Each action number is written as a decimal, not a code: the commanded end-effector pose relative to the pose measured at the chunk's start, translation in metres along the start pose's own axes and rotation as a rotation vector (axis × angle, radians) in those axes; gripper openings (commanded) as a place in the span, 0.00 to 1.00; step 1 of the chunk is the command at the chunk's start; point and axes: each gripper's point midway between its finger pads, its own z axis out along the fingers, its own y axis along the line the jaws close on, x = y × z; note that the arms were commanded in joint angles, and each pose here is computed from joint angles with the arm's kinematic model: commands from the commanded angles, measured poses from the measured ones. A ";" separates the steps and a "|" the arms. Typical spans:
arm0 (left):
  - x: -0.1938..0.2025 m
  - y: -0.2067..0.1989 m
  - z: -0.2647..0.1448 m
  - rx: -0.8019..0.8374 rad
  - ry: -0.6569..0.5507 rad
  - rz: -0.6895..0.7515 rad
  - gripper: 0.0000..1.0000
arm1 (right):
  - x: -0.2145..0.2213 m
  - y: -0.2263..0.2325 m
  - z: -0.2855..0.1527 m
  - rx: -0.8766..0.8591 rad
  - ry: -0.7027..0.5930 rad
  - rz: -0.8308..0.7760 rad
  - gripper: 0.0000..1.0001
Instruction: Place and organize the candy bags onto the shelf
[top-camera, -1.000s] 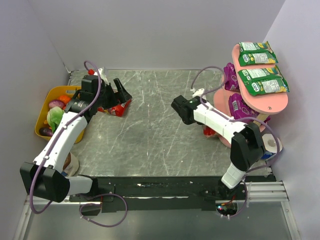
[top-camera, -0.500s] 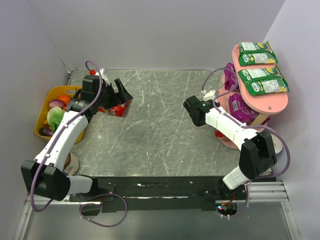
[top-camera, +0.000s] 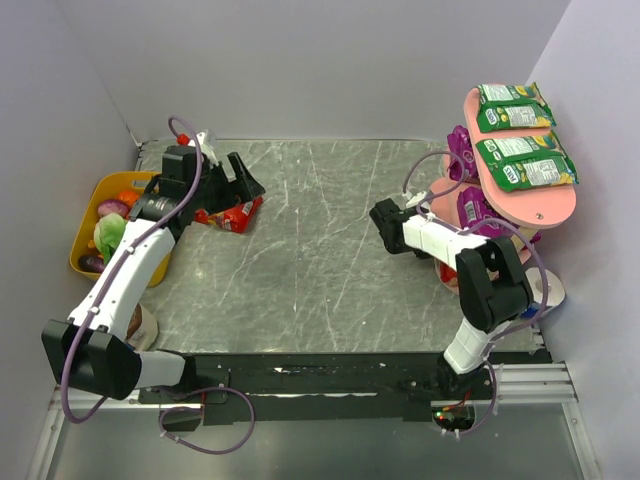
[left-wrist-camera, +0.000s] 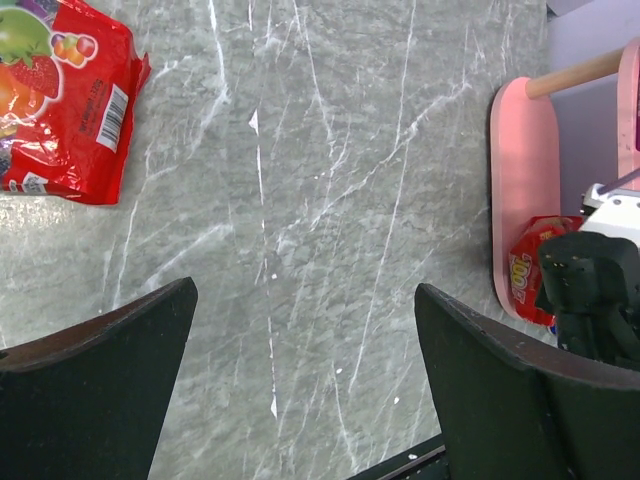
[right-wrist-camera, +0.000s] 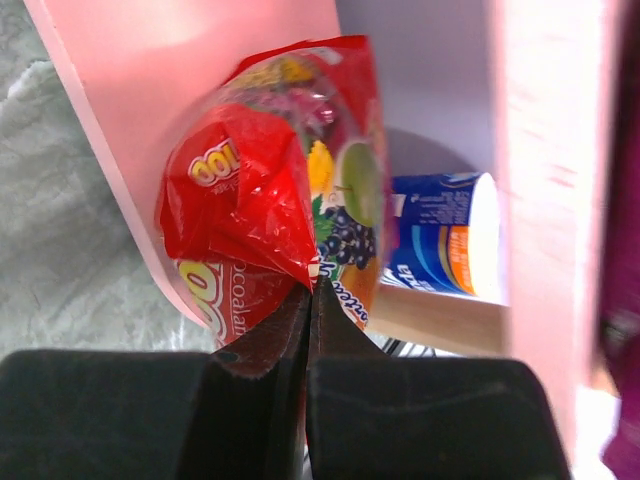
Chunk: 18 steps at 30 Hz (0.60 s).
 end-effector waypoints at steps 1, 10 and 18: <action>-0.013 -0.012 -0.003 0.040 -0.018 0.022 0.96 | 0.002 0.010 0.018 0.021 0.024 0.014 0.00; -0.011 -0.009 -0.002 0.028 -0.011 0.018 0.96 | 0.002 0.014 0.038 0.034 0.062 0.020 0.00; -0.011 -0.007 -0.001 0.015 -0.010 0.015 0.96 | -0.010 0.024 0.039 -0.002 0.057 0.023 0.00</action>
